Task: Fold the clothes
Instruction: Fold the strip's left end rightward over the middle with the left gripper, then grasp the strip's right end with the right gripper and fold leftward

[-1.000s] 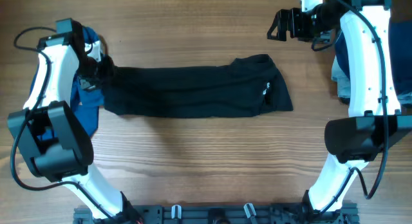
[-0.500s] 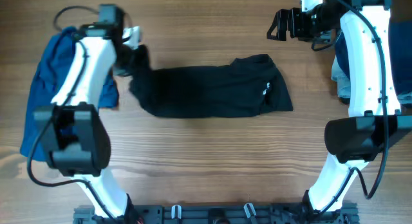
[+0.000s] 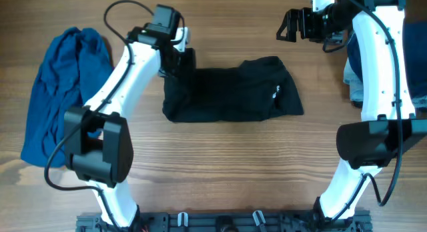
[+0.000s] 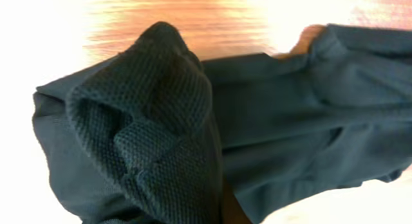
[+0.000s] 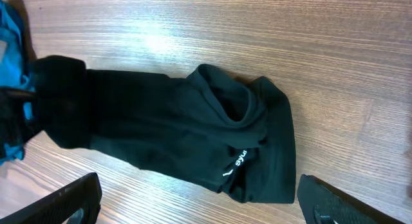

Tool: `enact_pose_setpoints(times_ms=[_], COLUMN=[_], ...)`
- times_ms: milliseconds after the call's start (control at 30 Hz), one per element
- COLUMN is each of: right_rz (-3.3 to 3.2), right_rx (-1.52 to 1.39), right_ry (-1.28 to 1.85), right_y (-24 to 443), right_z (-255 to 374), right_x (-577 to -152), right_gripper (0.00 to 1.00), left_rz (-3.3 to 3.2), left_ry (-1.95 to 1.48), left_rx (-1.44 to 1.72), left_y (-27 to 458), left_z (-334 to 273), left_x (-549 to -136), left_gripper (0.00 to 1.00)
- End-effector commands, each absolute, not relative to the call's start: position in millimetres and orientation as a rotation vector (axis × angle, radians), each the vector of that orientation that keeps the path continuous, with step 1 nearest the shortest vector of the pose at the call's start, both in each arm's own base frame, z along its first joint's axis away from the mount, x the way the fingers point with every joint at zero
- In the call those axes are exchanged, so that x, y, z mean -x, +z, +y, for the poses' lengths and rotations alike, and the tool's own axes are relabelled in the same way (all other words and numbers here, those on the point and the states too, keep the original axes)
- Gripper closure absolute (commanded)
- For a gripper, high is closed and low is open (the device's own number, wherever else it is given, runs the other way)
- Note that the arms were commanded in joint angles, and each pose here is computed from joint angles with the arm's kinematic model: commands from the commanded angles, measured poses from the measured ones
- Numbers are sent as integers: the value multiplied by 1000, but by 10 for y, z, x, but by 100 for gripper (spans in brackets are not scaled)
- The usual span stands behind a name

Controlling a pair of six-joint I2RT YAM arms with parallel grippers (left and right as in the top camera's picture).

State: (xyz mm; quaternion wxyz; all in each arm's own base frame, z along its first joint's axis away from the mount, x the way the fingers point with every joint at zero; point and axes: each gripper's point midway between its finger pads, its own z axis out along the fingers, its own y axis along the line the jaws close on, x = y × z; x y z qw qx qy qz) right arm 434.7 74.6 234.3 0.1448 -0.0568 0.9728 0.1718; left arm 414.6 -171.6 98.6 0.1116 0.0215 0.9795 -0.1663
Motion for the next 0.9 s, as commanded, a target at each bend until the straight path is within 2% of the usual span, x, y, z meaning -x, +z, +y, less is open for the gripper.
enact_pose_setpoints(times_ms=[0,367,400,533,633,733,867], right_rz=[2807,2814,2815,2821,2822,2821,2820], right_rx=[159,158,158,147,145,145,145], right_ry=[509,481,477,449,435,435,435], right_y=[2320,2306,2305,2293,2289,2290,2290], right_z=[760,727,722,684,669,669,669], right_x=[-4363,-4359,-4359,-4363,-4366,-4369,-4370], right_gripper=[2,1,1,1,1,1,1], left_rz=[2887,2886,2886,2885,2884,2881,2868], left_ry=[-456,-468,-470,-546,-551,-554,-562], left_rx=[-74,-87,-88,-108,-123,-138,-160], left_y=[939,917,918,944,947,950,961], left_z=[-1830,-1975,-1980,-2080,-2123,-2169,-2236], left_x=[-4145,-4117,-4114,-4082,-4065,-4051,-4050], left_gripper=[96,94,89,57,37,30,30])
